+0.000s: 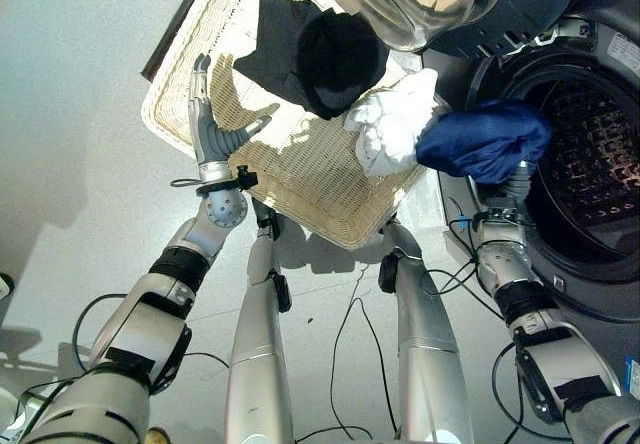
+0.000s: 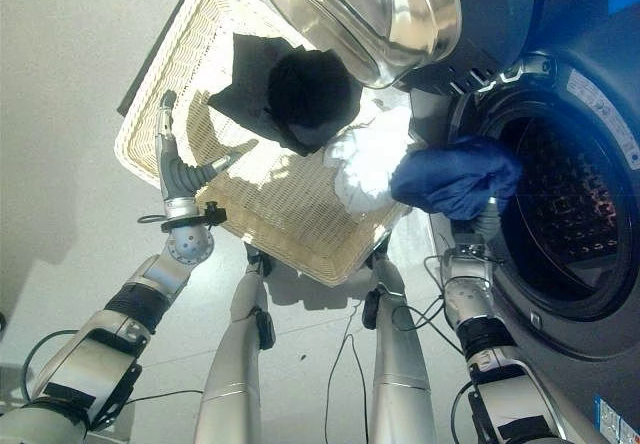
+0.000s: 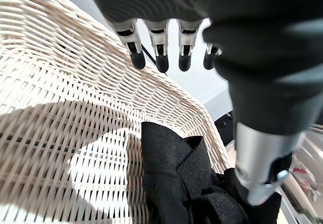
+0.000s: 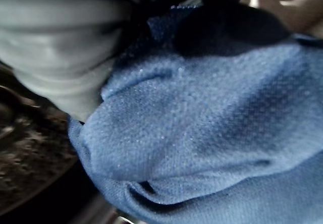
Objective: Put the clothes into the washing machine.
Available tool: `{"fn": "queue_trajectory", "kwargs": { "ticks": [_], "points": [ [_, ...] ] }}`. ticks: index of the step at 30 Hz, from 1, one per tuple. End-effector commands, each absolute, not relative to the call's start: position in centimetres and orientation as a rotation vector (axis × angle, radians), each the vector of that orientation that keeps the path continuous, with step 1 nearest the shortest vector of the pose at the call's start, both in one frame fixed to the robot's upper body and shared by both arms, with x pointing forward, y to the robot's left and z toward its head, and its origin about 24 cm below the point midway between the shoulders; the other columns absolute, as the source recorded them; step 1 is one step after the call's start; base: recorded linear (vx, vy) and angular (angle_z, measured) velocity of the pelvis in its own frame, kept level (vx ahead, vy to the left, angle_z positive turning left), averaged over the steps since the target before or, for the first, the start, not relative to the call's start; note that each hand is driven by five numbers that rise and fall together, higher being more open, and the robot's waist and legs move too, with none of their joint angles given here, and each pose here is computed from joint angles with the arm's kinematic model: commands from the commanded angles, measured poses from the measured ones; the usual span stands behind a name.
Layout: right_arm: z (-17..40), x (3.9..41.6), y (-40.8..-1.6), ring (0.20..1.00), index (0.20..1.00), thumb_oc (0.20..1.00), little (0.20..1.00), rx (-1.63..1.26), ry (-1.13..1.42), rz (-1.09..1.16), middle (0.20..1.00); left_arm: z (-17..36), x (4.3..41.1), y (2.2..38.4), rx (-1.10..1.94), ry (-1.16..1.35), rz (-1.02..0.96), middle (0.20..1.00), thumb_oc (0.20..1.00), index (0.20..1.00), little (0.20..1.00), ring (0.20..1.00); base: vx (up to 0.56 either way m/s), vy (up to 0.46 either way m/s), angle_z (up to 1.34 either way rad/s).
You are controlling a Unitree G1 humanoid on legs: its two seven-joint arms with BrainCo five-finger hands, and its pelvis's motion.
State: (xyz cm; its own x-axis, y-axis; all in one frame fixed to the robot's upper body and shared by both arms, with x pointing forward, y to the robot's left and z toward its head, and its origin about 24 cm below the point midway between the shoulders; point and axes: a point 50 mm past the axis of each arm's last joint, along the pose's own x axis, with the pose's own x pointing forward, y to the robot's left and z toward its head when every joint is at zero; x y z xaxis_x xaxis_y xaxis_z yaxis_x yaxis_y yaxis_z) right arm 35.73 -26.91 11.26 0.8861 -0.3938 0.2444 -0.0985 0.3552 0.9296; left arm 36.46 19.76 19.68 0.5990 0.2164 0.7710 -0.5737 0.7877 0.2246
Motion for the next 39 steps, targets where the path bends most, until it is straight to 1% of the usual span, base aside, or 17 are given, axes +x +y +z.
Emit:
{"fn": "queue_trajectory", "kwargs": {
  "ticks": [1, 6, 10, 14, 16, 21, 26, 29, 30, 31, 32, 33, 39],
  "points": [
    [13.2, 35.1, -30.4, 0.2, 0.2, 0.2, 0.2, 1.181, -0.596, -0.31, 0.2, 22.3, 36.5, 20.3, 0.46, -0.904, 0.487, 1.0, 1.0, 1.0, 1.0, 1.0, -0.01, -0.03, -0.03],
    [13.4, 34.8, -32.8, 0.2, 0.2, 0.2, 0.2, 1.15, -0.597, -0.411, 0.2, 22.6, 36.7, 20.4, 0.469, -0.898, 0.476, 1.0, 1.0, 1.0, 1.0, 1.0, 0.0, 0.0, 0.0],
    [13.9, 34.7, -33.3, 0.2, 0.2, 0.2, 0.2, 1.117, -0.594, -0.458, 0.2, 22.8, 36.8, 20.4, 0.477, -0.899, 0.472, 1.0, 1.0, 1.0, 1.0, 1.0, 0.0, -0.027, 0.0],
    [15.1, 34.5, -34.2, 0.2, 0.2, 0.2, 0.2, 1.056, -0.588, -0.56, 0.2, 23.1, 36.8, 20.2, 0.485, -0.905, 0.468, 1.0, 1.0, 1.0, 1.0, 1.0, 0.0, -0.044, 0.0],
    [16.2, 34.2, -35.2, 0.2, 0.2, 0.2, 0.2, 1.003, -0.592, -0.667, 0.2, 23.4, 36.8, 20.0, 0.489, -0.915, 0.466, 1.0, 1.0, 1.0, 1.0, 1.0, -0.01, -0.053, 0.0],
    [18.0, 31.9, -38.7, 0.2, 0.2, 0.2, 0.2, 0.901, -0.633, -0.973, 0.2, 22.9, 36.5, 20.0, 0.51, -0.92, 0.451, 1.0, 1.0, 1.0, 1.0, 1.0, 0.0, -0.074, 0.0],
    [20.2, 29.6, -41.3, 0.2, 0.2, 0.2, 0.2, 0.801, -0.63, -1.281, 0.2, 23.2, 36.4, 19.9, 0.52, -0.938, 0.44, 1.0, 1.0, 1.0, 1.0, 1.0, -0.01, -0.022, 0.01],
    [20.6, 28.7, -42.1, 0.2, 0.2, 0.2, 0.2, 0.732, -0.611, -1.377, 0.2, 22.8, 36.3, 19.9, 0.529, -0.934, 0.431, 1.0, 1.0, 1.0, 1.0, 1.0, 0.0, 0.0, 0.0],
    [20.9, 28.6, -42.2, 0.216, 0.216, 0.216, 0.216, 0.724, -0.61, -1.395, 0.216, 23.0, 36.3, 19.8, 0.529, -0.942, 0.431, 1.0, 1.0, 1.0, 1.0, 1.0, 0.0, 0.0, 0.0],
    [21.4, 28.4, -42.3, 0.768, 0.768, 0.768, 0.768, 0.693, -0.589, -1.438, 0.768, 23.2, 36.2, 19.8, 0.532, -0.947, 0.431, 1.0, 1.0, 1.0, 1.0, 1.0, 0.0, 0.0, 0.0],
    [21.4, 28.4, -42.4, 0.893, 0.893, 0.893, 0.893, 0.671, -0.572, -1.456, 0.893, 23.0, 36.2, 19.9, 0.533, -0.943, 0.43, 1.0, 1.0, 1.0, 1.0, 1.0, 0.0, 0.0, 0.0],
    [21.6, 28.2, -42.5, 1.0, 1.0, 1.0, 1.0, 0.661, -0.549, -1.479, 1.0, 23.1, 36.2, 20.0, 0.536, -0.945, 0.431, 1.0, 1.0, 1.0, 1.0, 1.0, 0.0, 0.0, 0.0],
    [21.2, 28.4, -42.7, 1.0, 1.0, 1.0, 1.0, 0.621, -0.485, -1.468, 1.0, 23.3, 36.1, 20.4, 0.537, -0.94, 0.432, 1.0, 1.0, 1.0, 1.0, 1.0, 0.0, 0.0, 0.0]
  ]
}}
